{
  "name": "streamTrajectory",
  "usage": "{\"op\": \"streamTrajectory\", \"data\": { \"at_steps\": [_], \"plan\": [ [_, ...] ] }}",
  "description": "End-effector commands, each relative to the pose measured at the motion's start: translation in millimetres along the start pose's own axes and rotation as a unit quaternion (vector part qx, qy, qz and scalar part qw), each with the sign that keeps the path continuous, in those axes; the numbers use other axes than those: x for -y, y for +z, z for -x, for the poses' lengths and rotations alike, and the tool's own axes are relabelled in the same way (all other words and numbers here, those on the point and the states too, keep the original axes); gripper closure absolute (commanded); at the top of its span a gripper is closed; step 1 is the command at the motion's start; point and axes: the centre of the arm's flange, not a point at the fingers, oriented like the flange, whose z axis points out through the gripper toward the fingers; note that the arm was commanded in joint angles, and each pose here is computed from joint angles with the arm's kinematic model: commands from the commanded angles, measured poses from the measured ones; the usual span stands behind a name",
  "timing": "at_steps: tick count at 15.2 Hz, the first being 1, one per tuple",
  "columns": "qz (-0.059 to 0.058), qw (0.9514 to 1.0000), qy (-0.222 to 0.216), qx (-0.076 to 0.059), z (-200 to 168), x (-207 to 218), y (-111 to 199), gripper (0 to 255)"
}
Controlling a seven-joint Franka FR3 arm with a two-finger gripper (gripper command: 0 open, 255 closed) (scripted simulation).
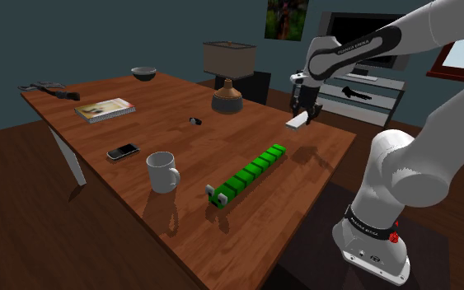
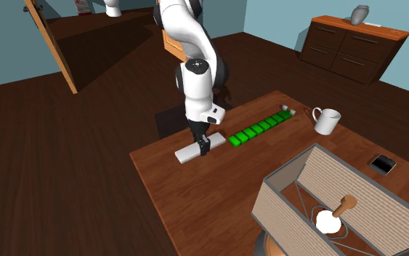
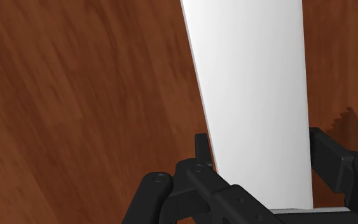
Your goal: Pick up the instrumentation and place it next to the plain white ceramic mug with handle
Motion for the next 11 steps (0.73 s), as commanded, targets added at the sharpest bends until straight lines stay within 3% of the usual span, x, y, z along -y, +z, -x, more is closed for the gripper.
{"op": "streamTrajectory", "data": {
  "at_steps": [1,11],
  "plan": [
    [0.000,1.0000,0.000,0.000,0,0,-11,255],
    [0.000,1.0000,0.000,0.000,0,-2,-64,255]
  ]
}}
